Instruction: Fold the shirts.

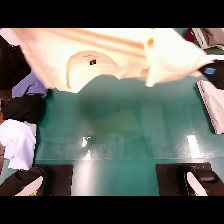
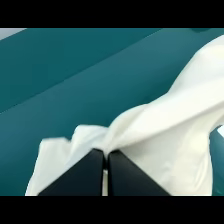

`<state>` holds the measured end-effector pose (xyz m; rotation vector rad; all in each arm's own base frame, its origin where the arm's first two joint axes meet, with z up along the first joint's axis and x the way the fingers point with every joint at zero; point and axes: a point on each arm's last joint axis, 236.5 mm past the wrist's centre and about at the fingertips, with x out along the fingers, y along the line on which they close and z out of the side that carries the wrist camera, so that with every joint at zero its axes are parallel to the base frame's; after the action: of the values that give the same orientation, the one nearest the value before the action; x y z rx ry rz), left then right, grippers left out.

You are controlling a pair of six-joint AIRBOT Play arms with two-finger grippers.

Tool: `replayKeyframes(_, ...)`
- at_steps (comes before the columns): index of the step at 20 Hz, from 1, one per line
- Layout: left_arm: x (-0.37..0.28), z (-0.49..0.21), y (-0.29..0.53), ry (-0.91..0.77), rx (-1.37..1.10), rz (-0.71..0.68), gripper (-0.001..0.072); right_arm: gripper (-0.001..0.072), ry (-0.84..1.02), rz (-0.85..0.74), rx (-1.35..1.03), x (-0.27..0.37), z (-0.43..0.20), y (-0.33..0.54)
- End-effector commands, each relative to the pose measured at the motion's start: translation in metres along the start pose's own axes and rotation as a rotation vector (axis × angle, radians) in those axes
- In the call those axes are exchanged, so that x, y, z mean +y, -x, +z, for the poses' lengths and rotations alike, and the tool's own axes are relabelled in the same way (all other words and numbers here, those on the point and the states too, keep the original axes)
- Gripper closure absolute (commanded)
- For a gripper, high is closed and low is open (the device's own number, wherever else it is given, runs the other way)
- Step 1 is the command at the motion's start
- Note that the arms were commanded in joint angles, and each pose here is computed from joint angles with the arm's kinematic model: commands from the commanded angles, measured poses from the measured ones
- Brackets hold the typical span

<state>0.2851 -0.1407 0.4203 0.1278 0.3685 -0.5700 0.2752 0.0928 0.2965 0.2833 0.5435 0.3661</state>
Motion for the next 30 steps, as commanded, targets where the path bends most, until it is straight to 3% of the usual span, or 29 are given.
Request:
replayKeyframes(1, -0.052, 0.012, 0.021, 0.008, -0.044, -0.197, 0.0682, 0.0698, -0.008, -0.059, -0.066, 0.001, 0.005, 0.043)
replayKeyframes(4, -0.061, -0.016, -0.014, 0.067, 0.079, -0.298, 0.0682, 0.0698, -0.042, 0.012, 0.006, 0.015, -0.004, 0.038)
replayKeyframes(8, -0.045, -0.111, -0.091, 0.194, 0.404, -0.334, 0.0682, 0.0698, -0.126, 0.122, 0.326, 0.023, -0.052, -0.001)
replayKeyframes(12, -0.034, -0.218, -0.169, 0.308, 0.669, -0.378, 0.0681, 0.0697, -0.182, 0.177, 0.543, 0.019, -0.099, -0.07)
replayKeyframes(15, -0.026, -0.282, -0.221, 0.398, 0.811, -0.387, 0.0681, 0.0698, -0.203, 0.164, 0.579, -0.004, -0.132, -0.141)
replayKeyframes(18, -0.017, -0.321, -0.26, 0.46, 0.862, -0.368, 0.0681, 0.0697, -0.281, 0.086, 0.529, -0.042, -0.145, -0.199)
replayKeyframes(22, 0.002, -0.316, -0.293, 0.473, 0.753, -0.289, 0.068, 0.0697, -0.349, 0.019, 0.532, -0.084, -0.146, -0.24)
replayKeyframes(23, 0.006, -0.312, -0.295, 0.464, 0.739, -0.28, 0.0609, 0.0697, -0.36, 0.01, 0.527, -0.093, -0.142, -0.245)
replayKeyframes(24, 0.011, -0.306, -0.293, 0.462, 0.733, -0.278, 0.0287, 0.0688, -0.367, 0.006, 0.527, -0.099, -0.137, -0.248)
replayKeyframes(25, 0.017, -0.301, -0.287, 0.468, 0.74, -0.279, 0.0145, 0.047, -0.374, 0.004, 0.528, -0.105, -0.131, -0.248)
replayKeyframes(26, 0.023, -0.297, -0.278, 0.473, 0.757, -0.287, 0.0145, 0.013, -0.379, 0.004, 0.532, -0.109, -0.125, -0.244)
replayKeyframes(27, 0.03, -0.296, -0.268, 0.484, 0.781, -0.293, 0.0167, 0.0019, -0.378, 0.006, 0.536, -0.113, -0.118, -0.239)
replayKeyframes(30, 0.038, -0.311, -0.233, 0.535, 0.901, -0.326, 0.0164, 0.0033, -0.357, 0.007, 0.527, -0.124, -0.1, -0.212)
